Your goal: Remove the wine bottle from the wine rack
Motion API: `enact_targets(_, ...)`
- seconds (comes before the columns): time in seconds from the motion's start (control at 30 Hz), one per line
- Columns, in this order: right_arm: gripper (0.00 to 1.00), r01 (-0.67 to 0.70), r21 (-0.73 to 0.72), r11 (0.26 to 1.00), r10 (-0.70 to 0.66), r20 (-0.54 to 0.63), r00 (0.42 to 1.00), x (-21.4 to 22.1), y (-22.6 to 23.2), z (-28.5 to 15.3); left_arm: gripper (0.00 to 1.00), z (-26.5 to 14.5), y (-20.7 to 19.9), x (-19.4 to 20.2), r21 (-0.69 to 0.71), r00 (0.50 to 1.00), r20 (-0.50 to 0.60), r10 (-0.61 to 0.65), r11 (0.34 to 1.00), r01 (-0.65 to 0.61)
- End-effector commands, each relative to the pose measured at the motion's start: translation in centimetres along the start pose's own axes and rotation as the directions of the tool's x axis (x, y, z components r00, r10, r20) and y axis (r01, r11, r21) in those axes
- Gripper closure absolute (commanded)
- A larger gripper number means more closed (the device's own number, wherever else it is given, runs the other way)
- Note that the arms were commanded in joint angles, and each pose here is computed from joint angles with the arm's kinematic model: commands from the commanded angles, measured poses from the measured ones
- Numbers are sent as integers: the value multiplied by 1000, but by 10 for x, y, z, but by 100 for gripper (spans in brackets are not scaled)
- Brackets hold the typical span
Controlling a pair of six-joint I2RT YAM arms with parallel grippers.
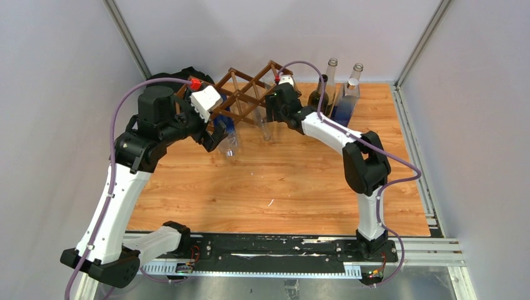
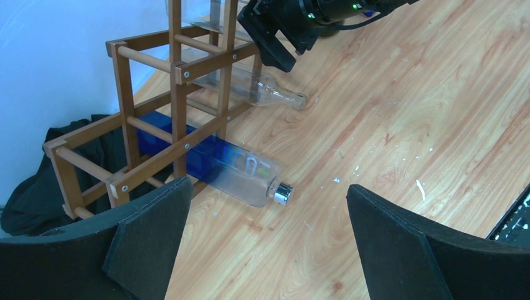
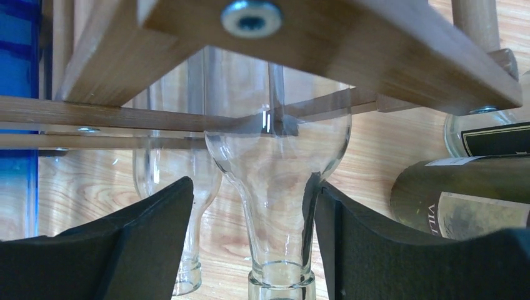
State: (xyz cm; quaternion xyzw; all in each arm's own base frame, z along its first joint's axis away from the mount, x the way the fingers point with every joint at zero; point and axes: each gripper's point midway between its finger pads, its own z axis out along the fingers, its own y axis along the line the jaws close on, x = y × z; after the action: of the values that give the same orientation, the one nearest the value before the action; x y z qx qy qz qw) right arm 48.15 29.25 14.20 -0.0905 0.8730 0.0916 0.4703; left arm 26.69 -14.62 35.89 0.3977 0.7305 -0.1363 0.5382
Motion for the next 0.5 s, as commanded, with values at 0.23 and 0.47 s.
enact_targets(0.23,36,4,-9,1000,-4,-1,1000,-13,-3,6,0,-8,1,4,-18,1000,-2,20,1000,-20)
enact_targets(0.47,51,-3,-17,1000,3,-25,1000,-3,-3,9,0,-9,2,-1,-20,1000,9,20,1000,-20)
